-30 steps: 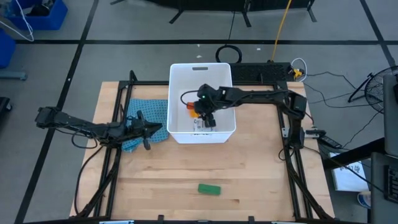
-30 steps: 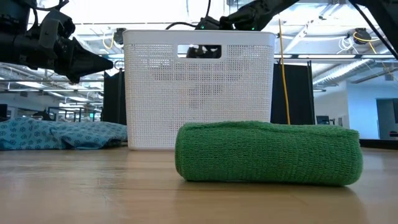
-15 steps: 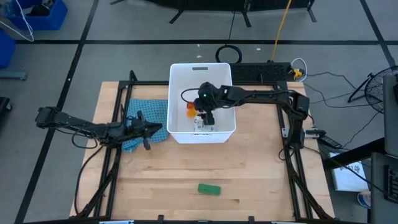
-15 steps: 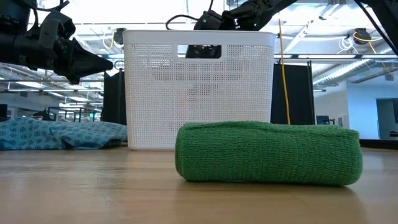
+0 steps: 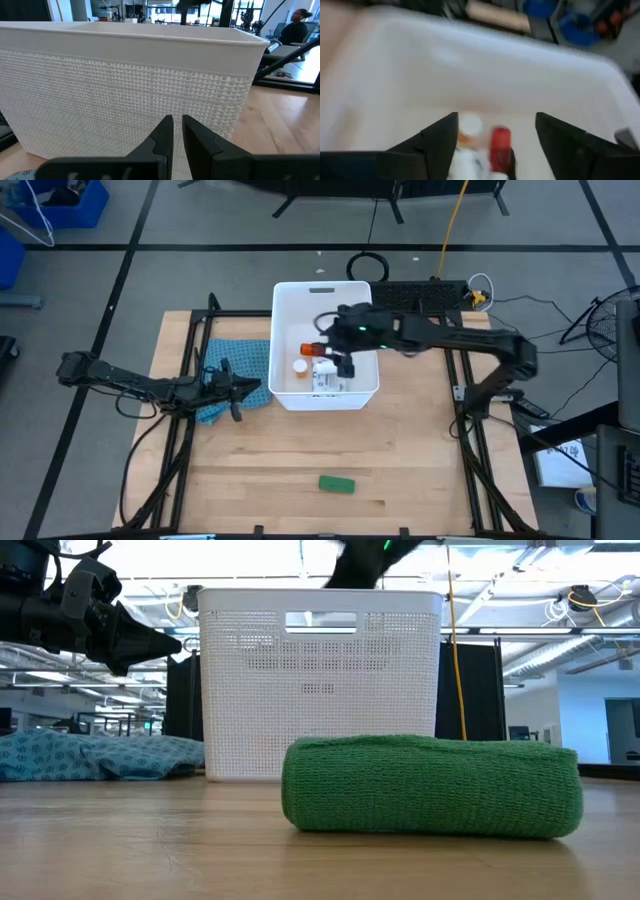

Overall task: Pick & place medical supplies in basket/bin
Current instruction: Put the rolled green bandage into the white container

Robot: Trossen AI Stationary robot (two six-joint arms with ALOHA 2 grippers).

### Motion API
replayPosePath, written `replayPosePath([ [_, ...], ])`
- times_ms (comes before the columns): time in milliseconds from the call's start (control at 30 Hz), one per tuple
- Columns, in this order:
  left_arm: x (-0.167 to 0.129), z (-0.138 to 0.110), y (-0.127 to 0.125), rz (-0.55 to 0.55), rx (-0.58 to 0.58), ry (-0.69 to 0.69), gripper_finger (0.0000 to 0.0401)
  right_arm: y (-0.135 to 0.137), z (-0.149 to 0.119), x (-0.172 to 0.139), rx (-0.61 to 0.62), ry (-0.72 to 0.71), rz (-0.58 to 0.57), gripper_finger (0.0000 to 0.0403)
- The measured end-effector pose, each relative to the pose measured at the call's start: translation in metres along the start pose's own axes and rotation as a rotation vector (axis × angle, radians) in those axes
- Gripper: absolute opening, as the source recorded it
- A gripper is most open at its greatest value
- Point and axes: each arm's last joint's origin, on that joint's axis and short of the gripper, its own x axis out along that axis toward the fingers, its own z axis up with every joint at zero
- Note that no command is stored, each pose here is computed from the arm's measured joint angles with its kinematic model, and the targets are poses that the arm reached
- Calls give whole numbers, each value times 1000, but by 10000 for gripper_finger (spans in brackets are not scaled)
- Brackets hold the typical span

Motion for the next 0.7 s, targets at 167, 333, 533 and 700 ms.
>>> replayPosePath([
  [167,0,0,0,0,1,1,42,31,29,-62,8,-166,77,197],
  [333,0,0,0,0,3,4,42,68,41,-116,-20,-267,191,88],
  [533,0,0,0,0,3,5,42,102,30,-170,-82,-312,341,12],
  [700,0,0,0,0,-12,4,42,117,-8,-199,-72,-434,373,12],
])
